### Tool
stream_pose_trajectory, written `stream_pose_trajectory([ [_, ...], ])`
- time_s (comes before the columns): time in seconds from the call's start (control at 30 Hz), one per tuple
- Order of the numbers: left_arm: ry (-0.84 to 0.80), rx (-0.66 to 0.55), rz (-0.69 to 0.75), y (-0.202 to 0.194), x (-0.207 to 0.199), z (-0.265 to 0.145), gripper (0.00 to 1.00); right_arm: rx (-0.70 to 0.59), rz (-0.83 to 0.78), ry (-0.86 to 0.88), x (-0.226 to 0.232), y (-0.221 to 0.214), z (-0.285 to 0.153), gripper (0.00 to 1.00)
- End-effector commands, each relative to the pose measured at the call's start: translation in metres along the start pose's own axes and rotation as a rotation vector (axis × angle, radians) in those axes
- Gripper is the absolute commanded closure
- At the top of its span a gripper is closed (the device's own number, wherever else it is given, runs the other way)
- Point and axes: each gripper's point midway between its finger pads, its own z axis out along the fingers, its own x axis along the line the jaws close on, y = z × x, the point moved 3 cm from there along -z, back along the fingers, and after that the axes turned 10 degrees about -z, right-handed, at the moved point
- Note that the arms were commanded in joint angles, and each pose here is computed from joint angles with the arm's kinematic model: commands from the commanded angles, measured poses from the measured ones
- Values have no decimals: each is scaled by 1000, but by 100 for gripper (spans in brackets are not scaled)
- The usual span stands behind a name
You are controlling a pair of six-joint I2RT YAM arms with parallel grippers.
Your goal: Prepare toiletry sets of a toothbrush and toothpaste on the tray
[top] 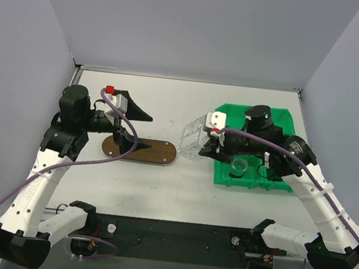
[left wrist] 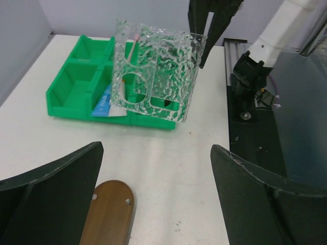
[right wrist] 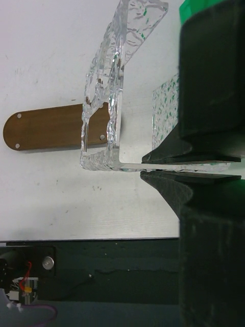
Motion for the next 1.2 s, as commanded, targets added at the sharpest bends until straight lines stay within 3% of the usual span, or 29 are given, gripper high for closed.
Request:
stream_pose_trajectory([
  [0.0,-106,22,68,9,-25,15,3,-87,-188,70,13,28,-16,100],
  [0.6,-98,90,154,4,-32,38,3,-160,-200,287,34,38,-14,100],
  [0.73,-90,81,117,3,-32,43,9,-148,-199,280,31,37,-11,100],
  [0.93,-120,94,59,-5,-34,53,25,-132,-204,263,26,36,-10,100],
  [1.17,-129,125,34,-15,-33,66,32,-123,-204,249,24,34,-9,100],
])
